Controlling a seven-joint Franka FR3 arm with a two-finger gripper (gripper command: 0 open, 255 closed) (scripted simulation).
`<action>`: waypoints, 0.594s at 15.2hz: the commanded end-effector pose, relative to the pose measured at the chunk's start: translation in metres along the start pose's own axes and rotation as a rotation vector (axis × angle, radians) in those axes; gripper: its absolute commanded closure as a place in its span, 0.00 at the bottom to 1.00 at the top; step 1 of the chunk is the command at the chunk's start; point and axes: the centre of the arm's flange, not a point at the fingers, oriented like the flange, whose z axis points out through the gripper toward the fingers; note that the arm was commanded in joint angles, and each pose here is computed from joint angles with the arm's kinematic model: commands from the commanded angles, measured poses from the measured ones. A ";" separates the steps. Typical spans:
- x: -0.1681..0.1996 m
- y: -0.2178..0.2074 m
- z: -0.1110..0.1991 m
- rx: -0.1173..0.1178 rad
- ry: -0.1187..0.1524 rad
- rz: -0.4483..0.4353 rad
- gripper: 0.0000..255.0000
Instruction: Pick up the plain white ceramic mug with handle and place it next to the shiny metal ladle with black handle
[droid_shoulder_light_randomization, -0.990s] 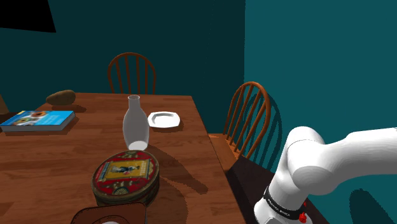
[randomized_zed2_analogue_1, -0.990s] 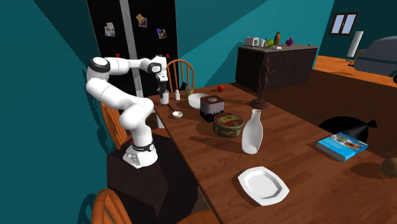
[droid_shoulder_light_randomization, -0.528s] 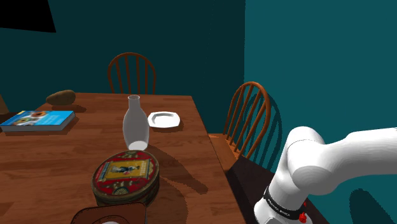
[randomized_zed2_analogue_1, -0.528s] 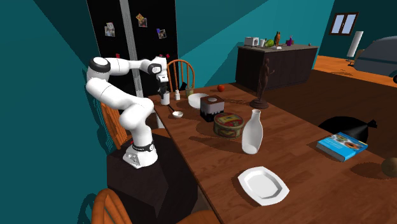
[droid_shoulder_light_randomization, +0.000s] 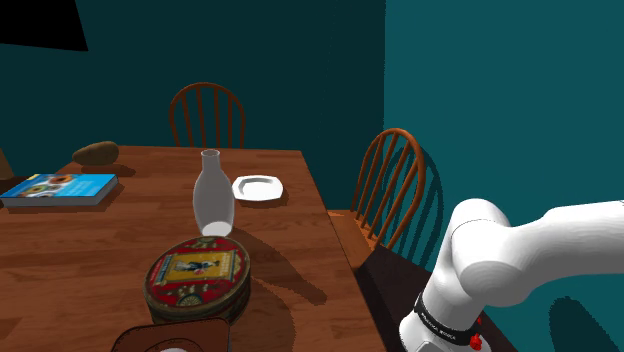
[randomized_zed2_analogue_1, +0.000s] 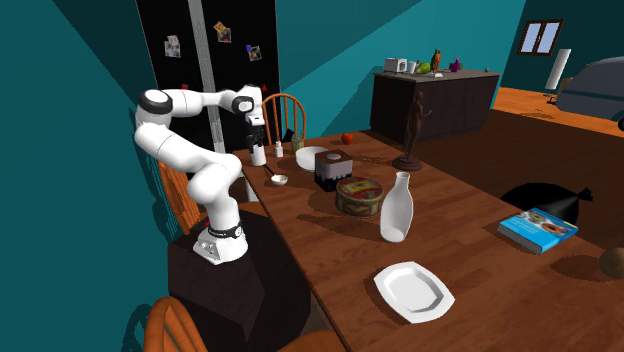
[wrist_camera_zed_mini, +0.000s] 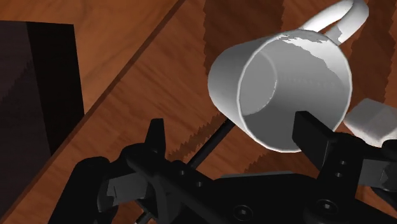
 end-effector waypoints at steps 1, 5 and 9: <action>-0.059 0.019 -0.012 -0.012 0.015 -0.115 0.00; -0.059 0.019 -0.023 -0.012 0.015 -0.115 0.00; -0.059 0.019 -0.023 -0.012 0.015 -0.115 0.00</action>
